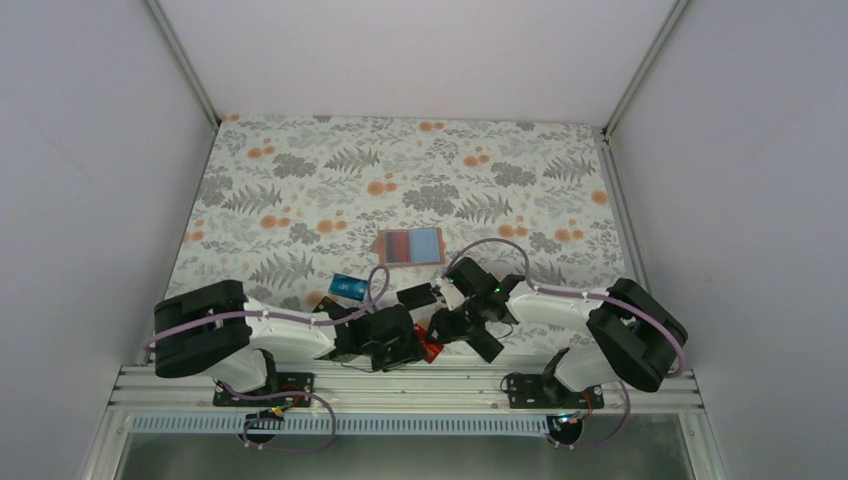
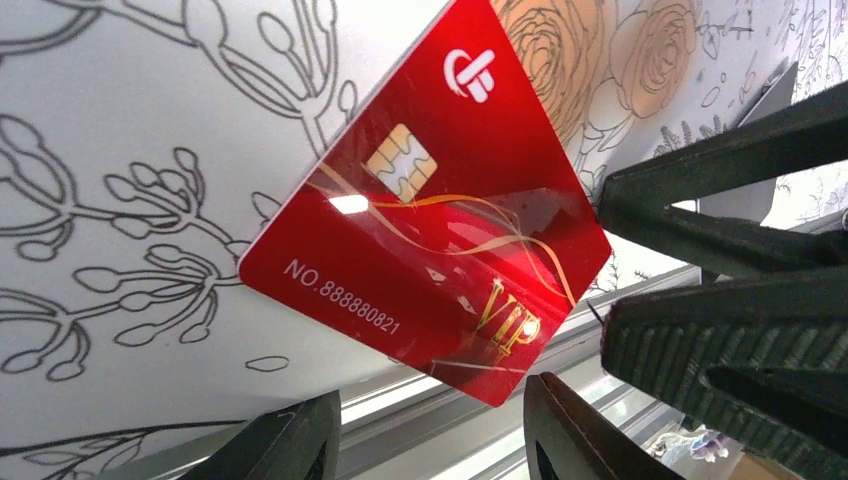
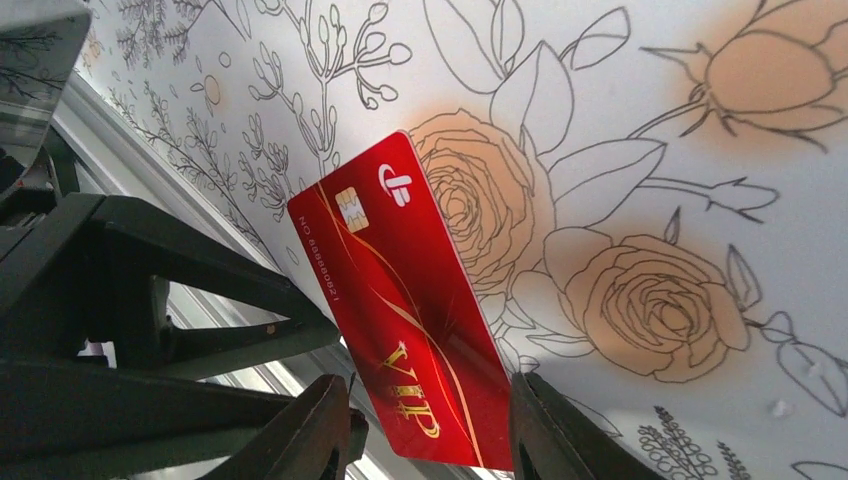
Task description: Put the credit cards into the card holder
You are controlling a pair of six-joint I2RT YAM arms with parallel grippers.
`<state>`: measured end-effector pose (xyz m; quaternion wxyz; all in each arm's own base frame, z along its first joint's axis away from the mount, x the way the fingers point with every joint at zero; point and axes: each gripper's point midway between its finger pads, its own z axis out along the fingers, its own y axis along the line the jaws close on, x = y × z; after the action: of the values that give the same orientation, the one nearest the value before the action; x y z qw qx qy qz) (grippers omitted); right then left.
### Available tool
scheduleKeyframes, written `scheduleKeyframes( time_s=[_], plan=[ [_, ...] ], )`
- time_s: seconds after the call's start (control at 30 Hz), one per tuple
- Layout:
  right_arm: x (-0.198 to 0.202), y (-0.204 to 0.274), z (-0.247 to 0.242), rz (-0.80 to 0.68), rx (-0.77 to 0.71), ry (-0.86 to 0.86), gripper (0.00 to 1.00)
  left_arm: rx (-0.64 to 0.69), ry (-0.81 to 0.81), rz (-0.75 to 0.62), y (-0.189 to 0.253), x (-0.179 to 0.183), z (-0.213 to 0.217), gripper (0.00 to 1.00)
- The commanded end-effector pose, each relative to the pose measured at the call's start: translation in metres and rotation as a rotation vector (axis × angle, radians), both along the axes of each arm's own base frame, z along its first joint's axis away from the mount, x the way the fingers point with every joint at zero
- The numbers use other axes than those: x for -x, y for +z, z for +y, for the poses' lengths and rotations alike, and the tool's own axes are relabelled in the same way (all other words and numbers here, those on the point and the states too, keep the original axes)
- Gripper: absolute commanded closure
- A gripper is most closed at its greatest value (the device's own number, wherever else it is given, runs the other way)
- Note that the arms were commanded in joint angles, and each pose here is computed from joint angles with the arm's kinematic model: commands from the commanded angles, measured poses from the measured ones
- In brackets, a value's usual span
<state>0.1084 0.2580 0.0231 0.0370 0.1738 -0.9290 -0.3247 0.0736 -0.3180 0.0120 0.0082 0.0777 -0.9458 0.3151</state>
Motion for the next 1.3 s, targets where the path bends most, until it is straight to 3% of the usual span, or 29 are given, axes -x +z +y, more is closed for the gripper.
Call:
scheduleKeyframes(
  time_s=[0.0,0.33,0.73,1.27],
  plan=[
    [0.015,-0.006,-0.004,0.045,0.025,0.016,0.57,0.041,0.04,0.003,-0.002,-0.003,-0.004,0.53],
    [0.02,-0.001,0.011,0.06,-0.019,0.049,0.57,0.063,0.069,-0.01,-0.002,-0.006,-0.003,0.6],
    [0.011,0.003,0.02,0.037,-0.021,0.051,0.57,0.125,0.112,-0.086,0.016,-0.021,-0.007,0.84],
    [0.003,0.011,0.028,0.009,-0.021,0.055,0.58,0.126,0.155,-0.169,0.034,-0.037,-0.006,0.97]
  ],
)
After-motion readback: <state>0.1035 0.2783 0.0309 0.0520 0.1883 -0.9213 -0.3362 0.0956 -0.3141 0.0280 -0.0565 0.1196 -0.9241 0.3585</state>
